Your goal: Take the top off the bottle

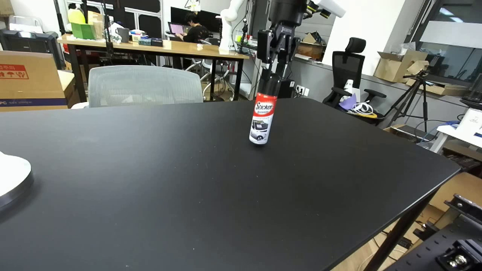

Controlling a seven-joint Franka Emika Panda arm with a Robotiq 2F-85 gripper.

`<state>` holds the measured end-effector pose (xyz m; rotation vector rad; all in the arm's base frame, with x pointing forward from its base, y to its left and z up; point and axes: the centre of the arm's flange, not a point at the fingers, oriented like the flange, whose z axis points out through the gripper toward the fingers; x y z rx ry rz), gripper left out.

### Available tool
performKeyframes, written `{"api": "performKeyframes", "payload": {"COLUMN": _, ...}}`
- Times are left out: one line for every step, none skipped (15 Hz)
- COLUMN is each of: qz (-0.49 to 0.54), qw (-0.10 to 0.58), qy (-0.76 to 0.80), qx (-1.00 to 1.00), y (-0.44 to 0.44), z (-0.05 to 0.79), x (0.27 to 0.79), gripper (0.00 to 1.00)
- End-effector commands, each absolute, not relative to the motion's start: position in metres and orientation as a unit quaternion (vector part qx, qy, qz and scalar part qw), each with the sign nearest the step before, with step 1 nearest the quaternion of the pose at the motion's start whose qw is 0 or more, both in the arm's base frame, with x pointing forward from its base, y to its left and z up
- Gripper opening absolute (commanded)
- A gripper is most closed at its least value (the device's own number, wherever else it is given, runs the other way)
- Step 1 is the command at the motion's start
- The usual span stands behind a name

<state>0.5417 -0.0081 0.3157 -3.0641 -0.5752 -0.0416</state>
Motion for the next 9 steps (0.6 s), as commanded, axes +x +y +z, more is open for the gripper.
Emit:
{"api": "performKeyframes", "payload": {"qz": 0.0, "qw": -0.001, "qy": -0.159, "qx": -0.987, "y": -0.023, "z": 0.309, "x": 0.536, "gripper": 0.31}}
{"api": "performKeyframes", "payload": {"qz": -0.001, "qw": -0.007, "qy": -0.158, "qx": -0.987, "y": -0.026, "z": 0.305, "x": 0.534, "gripper": 0.31}}
{"api": "performKeyframes", "payload": {"qz": -0.003, "qw": -0.017, "qy": -0.16, "qx": -0.987, "y": -0.028, "z": 0.303, "x": 0.533, "gripper": 0.31}}
{"api": "performKeyframes", "payload": {"qz": -0.007, "qw": -0.025, "qy": -0.163, "qx": -0.986, "y": -0.03, "z": 0.301, "x": 0.532, "gripper": 0.31}}
{"api": "performKeyframes", "payload": {"qz": -0.014, "qw": -0.033, "qy": -0.168, "qx": -0.985, "y": -0.031, "z": 0.299, "x": 0.531, "gripper": 0.31}}
{"api": "performKeyframes", "payload": {"qz": -0.021, "qw": -0.036, "qy": -0.173, "qx": -0.984, "y": -0.031, "z": 0.299, "x": 0.532, "gripper": 0.31}}
{"api": "performKeyframes", "payload": {"qz": -0.024, "qw": -0.022, "qy": -0.179, "qx": -0.983, "y": -0.032, "z": 0.297, "x": 0.534, "gripper": 0.31}}
{"api": "performKeyframes", "payload": {"qz": -0.022, "qw": -0.003, "qy": -0.184, "qx": -0.983, "y": -0.031, "z": 0.296, "x": 0.534, "gripper": 0.31}}
{"api": "performKeyframes", "payload": {"qz": -0.02, "qw": 0.021, "qy": -0.187, "qx": -0.982, "y": -0.031, "z": 0.296, "x": 0.535, "gripper": 0.31}}
